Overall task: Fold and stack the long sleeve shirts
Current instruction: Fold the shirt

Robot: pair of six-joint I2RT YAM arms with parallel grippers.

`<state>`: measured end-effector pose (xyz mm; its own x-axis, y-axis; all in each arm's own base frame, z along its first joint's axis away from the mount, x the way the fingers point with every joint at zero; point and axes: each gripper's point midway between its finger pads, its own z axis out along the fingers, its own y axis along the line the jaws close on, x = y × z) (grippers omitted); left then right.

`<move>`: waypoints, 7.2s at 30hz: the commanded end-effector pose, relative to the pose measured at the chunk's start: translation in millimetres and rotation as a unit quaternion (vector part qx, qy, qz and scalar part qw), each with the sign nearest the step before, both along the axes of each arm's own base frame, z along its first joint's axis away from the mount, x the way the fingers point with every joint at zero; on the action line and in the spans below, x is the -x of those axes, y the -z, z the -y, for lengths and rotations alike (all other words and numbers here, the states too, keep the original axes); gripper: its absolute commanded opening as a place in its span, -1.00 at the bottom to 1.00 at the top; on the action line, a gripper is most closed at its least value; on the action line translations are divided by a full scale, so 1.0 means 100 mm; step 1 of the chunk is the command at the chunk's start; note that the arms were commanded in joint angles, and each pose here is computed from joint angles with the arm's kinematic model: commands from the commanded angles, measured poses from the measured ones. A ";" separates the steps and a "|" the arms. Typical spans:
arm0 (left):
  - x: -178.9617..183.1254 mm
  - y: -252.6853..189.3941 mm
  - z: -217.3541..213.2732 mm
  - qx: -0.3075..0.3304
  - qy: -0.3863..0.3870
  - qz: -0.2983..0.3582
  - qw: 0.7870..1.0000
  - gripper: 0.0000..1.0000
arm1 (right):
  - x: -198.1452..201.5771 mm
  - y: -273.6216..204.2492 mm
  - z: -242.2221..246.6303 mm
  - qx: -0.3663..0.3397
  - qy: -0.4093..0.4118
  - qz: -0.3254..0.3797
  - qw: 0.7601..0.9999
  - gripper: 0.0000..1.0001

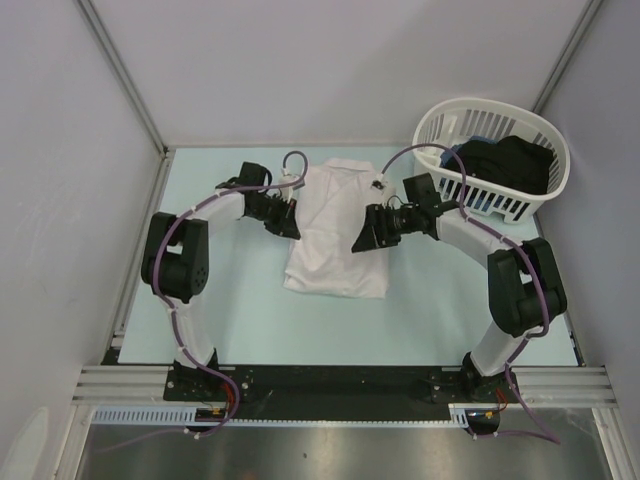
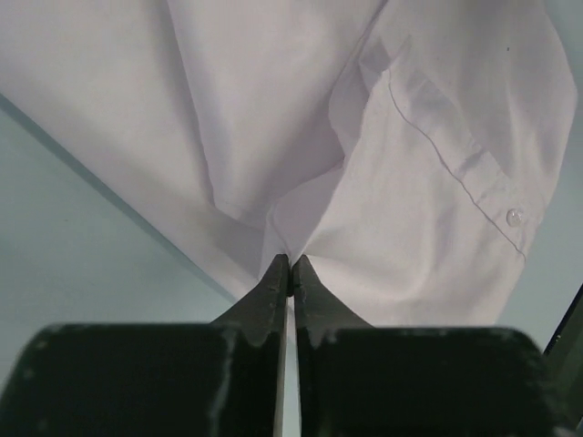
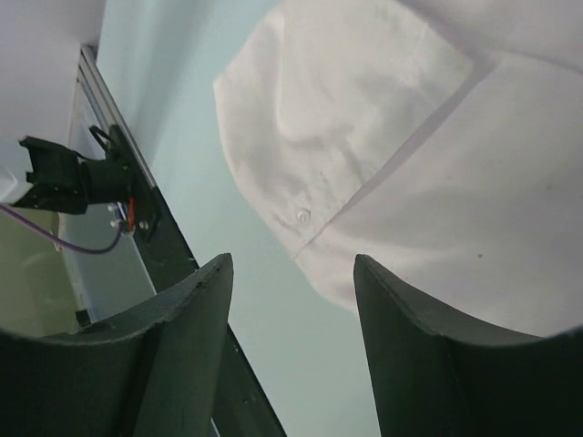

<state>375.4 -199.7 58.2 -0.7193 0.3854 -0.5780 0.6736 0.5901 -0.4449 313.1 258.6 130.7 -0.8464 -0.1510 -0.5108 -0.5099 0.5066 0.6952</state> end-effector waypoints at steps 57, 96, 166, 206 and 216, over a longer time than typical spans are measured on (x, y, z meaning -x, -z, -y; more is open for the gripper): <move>1.02 -0.18 -0.14 0.165 -0.107 -0.152 0.969 0.51 | 0.71 0.34 0.57 -0.015 0.151 -0.184 0.971 0.56; 0.93 0.01 0.10 0.186 -0.055 -0.145 0.970 0.47 | 0.14 0.60 0.73 0.018 0.145 -0.103 0.984 0.45; 0.50 -0.24 -0.28 0.103 -0.134 -0.086 0.982 0.23 | 0.13 0.48 0.73 0.043 0.100 -0.082 0.991 0.17; -0.57 0.10 0.01 0.014 -0.115 0.001 0.993 -1.00 | -1.18 0.76 0.68 0.097 0.134 0.048 0.985 -0.99; -0.57 0.12 0.05 0.024 -0.124 -0.016 0.992 -0.99 | -0.74 -0.13 0.47 0.074 0.067 0.078 0.992 -0.13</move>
<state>418.4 -201.1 28.6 -0.8388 0.1780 -0.5145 0.4662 0.7227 -0.5102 400.7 190.2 63.0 -0.8701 -0.0697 -0.4880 -0.3725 0.7414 0.5582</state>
